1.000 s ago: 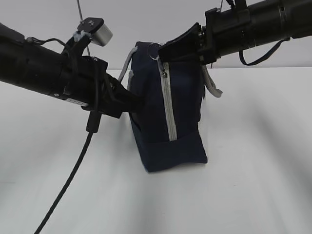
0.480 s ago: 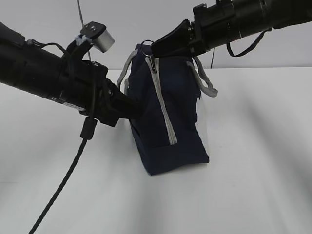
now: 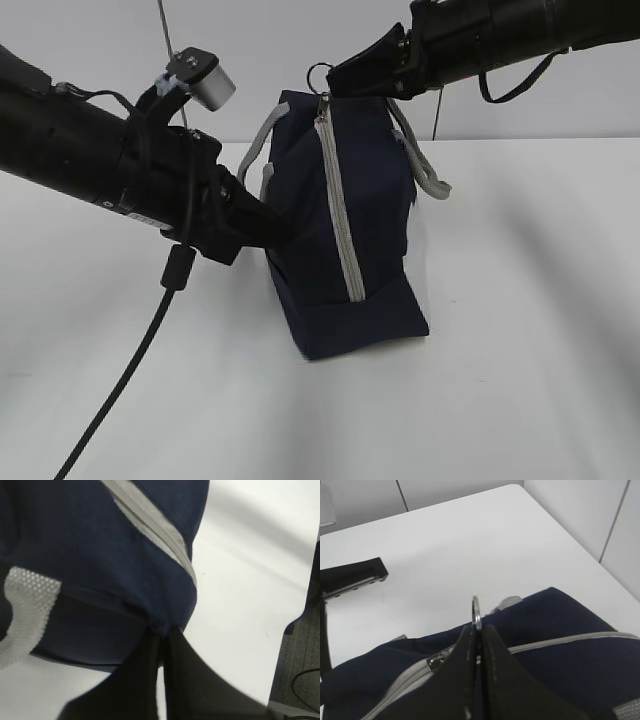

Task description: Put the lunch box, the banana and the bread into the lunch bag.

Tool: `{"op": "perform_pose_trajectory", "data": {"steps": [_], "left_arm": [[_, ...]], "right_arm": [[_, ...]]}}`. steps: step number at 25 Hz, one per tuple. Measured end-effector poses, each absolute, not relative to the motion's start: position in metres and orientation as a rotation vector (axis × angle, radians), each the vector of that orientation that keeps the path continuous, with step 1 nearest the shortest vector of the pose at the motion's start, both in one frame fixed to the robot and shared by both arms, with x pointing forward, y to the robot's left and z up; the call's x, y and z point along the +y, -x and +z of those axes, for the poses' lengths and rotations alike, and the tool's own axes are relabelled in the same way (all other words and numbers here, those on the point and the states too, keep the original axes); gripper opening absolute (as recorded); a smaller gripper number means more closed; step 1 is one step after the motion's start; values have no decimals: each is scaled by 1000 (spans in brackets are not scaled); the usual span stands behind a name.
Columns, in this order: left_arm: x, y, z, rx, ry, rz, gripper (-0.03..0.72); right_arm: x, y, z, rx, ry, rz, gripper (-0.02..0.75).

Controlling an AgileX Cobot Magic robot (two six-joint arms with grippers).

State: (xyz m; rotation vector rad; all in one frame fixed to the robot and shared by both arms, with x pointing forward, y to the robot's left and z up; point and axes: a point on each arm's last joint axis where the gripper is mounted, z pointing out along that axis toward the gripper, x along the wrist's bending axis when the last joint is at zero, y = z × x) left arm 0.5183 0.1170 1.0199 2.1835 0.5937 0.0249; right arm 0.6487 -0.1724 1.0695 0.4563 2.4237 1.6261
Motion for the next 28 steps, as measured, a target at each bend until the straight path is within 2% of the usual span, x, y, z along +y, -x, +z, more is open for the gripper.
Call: {"op": "perform_pose_trajectory", "data": {"steps": [7,17,28], "left_arm": [[118,-516,1019,570,-2205,10,1],[117,-507,1018,527,-2236,-105,1],[119,-504,1018,528,-2266,-127,1]], "right_arm": [[-192,-667,1064,2365,-464,1636,0],[-191,-727,1052,2315,-357,1691,0],[-195,-768,1006,2330,-457,1688,0]]}}
